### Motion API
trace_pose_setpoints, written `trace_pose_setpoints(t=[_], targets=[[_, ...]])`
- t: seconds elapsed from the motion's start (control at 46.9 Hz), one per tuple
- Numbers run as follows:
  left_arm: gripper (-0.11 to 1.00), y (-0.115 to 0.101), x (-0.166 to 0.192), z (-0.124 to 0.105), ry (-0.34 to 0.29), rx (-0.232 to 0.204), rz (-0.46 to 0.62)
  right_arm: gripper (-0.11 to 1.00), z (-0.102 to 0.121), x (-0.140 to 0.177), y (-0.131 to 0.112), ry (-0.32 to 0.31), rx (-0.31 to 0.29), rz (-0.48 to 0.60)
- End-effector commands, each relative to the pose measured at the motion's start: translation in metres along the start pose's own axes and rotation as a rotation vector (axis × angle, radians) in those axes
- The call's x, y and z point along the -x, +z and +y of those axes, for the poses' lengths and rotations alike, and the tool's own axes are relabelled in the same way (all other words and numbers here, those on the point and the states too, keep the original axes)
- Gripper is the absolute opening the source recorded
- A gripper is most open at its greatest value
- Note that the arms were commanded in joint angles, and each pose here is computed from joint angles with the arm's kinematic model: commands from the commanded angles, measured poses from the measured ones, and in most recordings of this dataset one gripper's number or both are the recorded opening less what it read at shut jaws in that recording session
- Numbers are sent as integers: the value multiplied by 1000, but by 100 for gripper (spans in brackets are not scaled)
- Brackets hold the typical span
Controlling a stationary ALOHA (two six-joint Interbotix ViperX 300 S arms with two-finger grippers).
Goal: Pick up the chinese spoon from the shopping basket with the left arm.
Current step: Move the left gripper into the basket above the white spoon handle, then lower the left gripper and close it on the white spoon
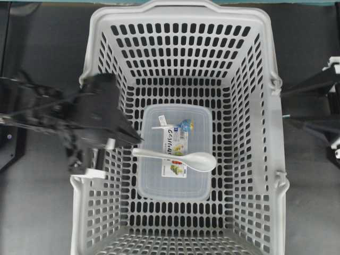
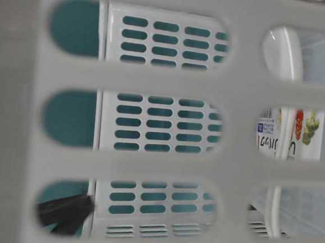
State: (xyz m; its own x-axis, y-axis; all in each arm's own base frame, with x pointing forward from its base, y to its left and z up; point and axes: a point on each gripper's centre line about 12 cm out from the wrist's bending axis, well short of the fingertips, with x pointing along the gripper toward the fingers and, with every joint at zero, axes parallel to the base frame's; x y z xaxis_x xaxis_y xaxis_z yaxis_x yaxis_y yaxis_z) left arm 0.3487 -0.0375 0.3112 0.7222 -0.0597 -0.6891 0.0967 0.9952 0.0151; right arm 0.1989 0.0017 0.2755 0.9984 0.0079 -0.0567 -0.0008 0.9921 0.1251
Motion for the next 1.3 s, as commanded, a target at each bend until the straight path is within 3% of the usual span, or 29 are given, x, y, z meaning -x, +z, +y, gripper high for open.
trace_pose_setpoints(t=[0.0,0.085,0.192,0.427,0.533,0.725,1.109,1.216,1.28], targets=[[0,16,-4,-1,1,1,21,69,3,-1,8,15,2,-21],[0,18,-16,-2,0,0,60,75,5,-1,8,21,4,-21],[4,21,-31,-7,-6,-7,99,74,5,-1,8,21,4,-21],[71,17,-71,-18,-14,-16,260,74,5,-1,8,20,9,-16],[90,12,-94,-19,-11,-19,338,74,5,-1,8,20,15,-16],[88,2,-133,-21,-10,-31,416,74,5,0,8,20,15,-18],[86,-5,-150,-12,6,0,456,74,5,-1,7,20,15,-15],[81,-7,-153,-12,9,3,465,74,5,0,7,20,13,-16],[72,-7,-154,-12,8,6,464,73,5,0,7,22,13,-16]])
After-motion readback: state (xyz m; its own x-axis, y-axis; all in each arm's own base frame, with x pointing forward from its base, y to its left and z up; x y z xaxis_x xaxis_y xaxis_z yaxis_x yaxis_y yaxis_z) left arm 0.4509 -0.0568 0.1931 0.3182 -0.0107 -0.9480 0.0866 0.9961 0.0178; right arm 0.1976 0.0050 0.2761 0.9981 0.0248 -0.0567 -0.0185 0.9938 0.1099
